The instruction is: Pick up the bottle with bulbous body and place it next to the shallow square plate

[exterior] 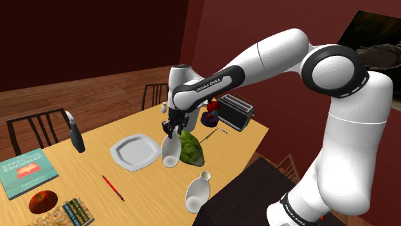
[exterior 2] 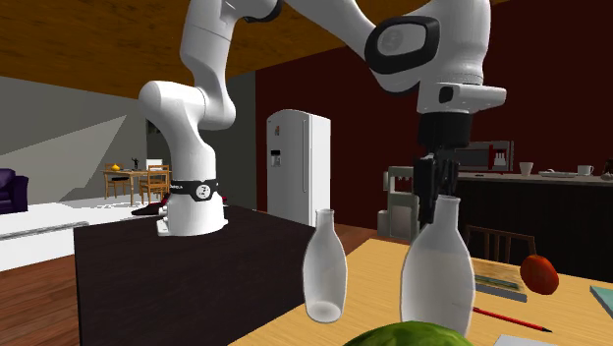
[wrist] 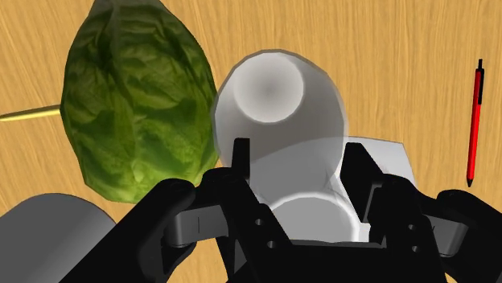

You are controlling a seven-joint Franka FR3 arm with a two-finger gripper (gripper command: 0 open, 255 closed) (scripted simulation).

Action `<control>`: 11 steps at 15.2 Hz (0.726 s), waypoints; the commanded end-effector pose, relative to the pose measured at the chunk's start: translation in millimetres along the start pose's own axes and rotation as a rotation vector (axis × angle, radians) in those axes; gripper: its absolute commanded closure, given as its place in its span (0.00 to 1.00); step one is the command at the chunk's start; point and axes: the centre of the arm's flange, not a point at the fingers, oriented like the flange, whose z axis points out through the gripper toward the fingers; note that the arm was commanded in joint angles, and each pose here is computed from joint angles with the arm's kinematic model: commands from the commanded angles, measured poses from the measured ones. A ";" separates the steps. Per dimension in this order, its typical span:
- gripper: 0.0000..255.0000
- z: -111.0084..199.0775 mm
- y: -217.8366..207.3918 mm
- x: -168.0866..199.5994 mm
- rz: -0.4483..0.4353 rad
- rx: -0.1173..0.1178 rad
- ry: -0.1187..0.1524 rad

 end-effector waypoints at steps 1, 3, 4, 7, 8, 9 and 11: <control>1.00 11.5 0.5 0.9 0.000 0.000 0.001; 1.00 22.0 0.1 1.8 0.000 0.000 0.001; 1.00 27.3 -0.1 2.3 0.000 0.000 0.001; 1.00 43.1 -0.6 3.6 0.000 0.000 0.001; 1.00 51.1 -0.8 4.2 0.000 0.000 0.001; 1.00 51.1 -0.8 4.2 0.000 0.000 0.001; 1.00 51.1 -0.8 4.2 0.000 0.000 0.001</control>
